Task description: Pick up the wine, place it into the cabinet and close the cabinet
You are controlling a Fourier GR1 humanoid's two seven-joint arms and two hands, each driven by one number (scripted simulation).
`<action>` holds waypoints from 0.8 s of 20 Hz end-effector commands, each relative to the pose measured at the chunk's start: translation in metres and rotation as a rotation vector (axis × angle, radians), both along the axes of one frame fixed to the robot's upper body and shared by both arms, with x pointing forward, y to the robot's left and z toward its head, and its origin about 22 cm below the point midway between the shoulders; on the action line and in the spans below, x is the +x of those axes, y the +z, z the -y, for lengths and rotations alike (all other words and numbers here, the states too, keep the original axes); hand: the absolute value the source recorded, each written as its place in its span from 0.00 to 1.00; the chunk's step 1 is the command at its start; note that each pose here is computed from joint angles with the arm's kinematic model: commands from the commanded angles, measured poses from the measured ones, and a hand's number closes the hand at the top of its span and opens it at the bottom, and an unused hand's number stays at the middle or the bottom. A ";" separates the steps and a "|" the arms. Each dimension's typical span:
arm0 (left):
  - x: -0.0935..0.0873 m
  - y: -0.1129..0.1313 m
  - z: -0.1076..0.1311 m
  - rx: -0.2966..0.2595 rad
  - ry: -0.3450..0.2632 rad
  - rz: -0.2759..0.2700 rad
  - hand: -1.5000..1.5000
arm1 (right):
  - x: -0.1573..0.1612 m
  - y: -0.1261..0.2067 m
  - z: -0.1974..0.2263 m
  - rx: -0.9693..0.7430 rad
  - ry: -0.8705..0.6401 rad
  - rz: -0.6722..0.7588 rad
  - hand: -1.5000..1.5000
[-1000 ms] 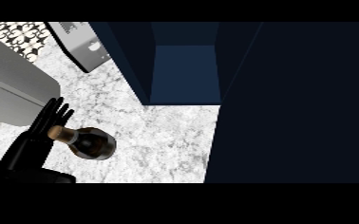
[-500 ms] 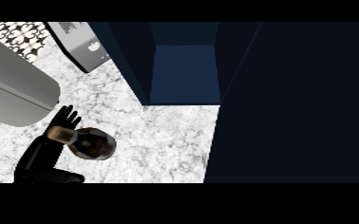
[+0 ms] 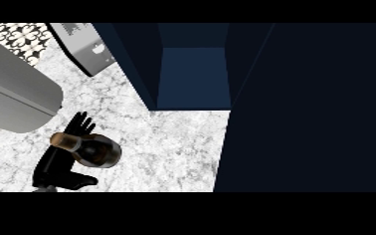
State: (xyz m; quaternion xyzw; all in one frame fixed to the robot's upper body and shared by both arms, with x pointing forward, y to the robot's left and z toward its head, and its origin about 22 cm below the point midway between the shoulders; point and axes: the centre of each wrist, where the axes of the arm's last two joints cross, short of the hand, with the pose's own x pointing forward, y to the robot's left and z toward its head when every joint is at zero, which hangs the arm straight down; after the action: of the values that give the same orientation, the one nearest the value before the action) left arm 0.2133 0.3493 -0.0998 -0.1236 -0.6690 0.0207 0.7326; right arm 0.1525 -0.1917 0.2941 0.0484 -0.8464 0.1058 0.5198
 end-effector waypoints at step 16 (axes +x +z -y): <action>0.030 -0.030 0.013 -0.143 -0.066 0.015 1.00 | -0.016 -0.001 0.012 0.021 0.066 -0.043 0.00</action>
State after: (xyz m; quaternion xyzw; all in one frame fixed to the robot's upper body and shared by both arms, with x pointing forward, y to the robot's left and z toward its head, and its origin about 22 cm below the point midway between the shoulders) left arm 0.2310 0.3416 -0.1285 -0.1561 -0.6637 0.0308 0.7309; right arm 0.1536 -0.1945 0.2945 0.0464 -0.8462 0.0943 0.5224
